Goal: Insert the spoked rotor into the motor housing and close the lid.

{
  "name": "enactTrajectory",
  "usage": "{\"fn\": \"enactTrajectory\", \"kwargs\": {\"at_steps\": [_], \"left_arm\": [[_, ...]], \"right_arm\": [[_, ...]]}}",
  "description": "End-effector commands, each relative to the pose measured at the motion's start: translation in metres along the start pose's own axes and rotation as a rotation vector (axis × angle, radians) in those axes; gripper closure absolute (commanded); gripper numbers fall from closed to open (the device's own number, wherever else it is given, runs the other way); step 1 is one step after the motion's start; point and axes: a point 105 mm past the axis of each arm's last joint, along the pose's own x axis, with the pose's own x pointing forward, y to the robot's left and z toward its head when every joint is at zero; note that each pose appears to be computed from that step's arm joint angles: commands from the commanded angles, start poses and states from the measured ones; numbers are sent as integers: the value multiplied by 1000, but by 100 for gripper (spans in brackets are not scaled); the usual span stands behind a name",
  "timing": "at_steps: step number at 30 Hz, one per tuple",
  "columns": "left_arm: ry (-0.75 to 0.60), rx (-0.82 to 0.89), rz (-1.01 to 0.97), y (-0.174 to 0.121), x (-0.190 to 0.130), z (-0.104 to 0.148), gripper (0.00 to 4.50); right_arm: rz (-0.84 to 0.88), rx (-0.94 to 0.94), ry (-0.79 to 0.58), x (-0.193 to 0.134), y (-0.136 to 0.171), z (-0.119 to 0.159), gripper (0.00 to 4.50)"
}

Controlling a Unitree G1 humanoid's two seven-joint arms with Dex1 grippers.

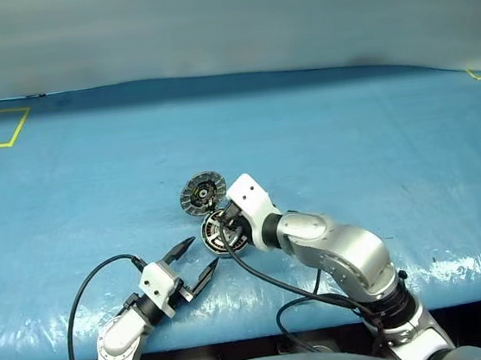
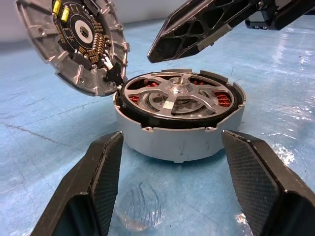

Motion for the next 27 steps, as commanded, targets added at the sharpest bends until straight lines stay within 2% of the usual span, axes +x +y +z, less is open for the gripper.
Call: {"fn": "enactTrajectory", "kwargs": {"at_steps": [1,7,16,27], "left_arm": [[-32,12,24,3,-2,6,111],[-31,5,40,3,-4,5,111],[-26,5,54,4,-6,5,111],[-28,13,48,6,-4,5,111]], "right_arm": [[4,-21,-13,7,5,4,448],[-17,-8,25,14,2,0,448],[1,22,-45,5,4,19,448],[-40,29,82,19,0,-13,448]]}}
